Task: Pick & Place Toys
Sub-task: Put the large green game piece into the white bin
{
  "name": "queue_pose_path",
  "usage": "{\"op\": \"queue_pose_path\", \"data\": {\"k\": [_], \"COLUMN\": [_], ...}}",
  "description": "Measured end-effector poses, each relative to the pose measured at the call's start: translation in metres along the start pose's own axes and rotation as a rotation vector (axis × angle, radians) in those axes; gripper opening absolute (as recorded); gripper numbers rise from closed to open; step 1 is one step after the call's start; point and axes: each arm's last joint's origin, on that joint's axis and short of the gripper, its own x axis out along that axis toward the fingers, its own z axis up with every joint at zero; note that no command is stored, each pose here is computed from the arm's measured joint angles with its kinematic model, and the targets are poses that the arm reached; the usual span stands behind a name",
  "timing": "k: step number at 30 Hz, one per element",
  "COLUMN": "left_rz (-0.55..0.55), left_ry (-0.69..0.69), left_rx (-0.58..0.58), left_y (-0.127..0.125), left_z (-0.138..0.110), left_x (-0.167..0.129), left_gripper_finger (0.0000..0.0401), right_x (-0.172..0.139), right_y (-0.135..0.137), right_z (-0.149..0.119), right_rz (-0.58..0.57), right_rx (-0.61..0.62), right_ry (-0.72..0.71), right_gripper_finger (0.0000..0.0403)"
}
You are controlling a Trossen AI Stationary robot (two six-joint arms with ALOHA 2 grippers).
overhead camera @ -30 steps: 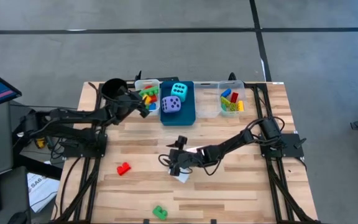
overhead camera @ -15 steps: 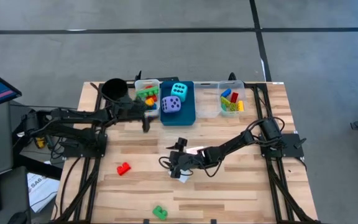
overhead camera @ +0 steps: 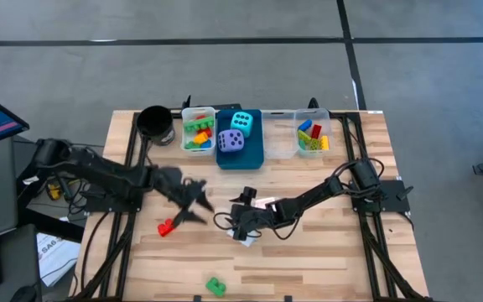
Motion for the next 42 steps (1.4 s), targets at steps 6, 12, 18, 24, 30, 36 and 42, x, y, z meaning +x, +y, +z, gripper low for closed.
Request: {"op": "queue_pose_path", "data": {"k": [6, 12, 18, 24, 30, 36, 42], "left_rz": [-0.080, -0.086, -0.043, -0.058, -0.112, -0.168, -0.152], "left_ry": [0.019, 0.029, 0.040, -0.010, 0.017, 0.024, 0.045], "left_rx": [0.148, 0.237, 0.256, 0.266, 0.281, 0.303, 0.318], "left_y": [-0.045, -0.070, -0.076, -0.079, -0.094, -0.122, -0.136], "left_z": [-0.011, -0.019, -0.026, -0.036, -0.045, -0.045, -0.048], "left_x": [0.013, 0.015, 0.019, 0.042, 0.073, 0.099, 0.113], "left_gripper_finger": [0.0233, 0.0254, 0.0282, 0.0297, 0.0298, 0.0298, 0.0298], "right_x": [0.004, 0.008, 0.008, 0.005, 0.000, -0.005, -0.007], "right_y": [-0.008, -0.016, -0.015, -0.010, 0.001, 0.008, 0.012], "right_z": [0.001, 0.002, 0.003, 0.002, 0.001, 0.000, -0.001], "right_rz": [-0.024, -0.044, -0.041, -0.030, -0.006, 0.012, 0.022], "right_rx": [0.036, 0.138, 0.165, 0.209, 0.197, 0.186, 0.182], "right_ry": [0.002, 0.002, -0.002, -0.004, -0.010, -0.013, -0.017], "right_gripper_finger": [0.0299, 0.0299, 0.0299, 0.0299, 0.0299, 0.0299, 0.0299]}}
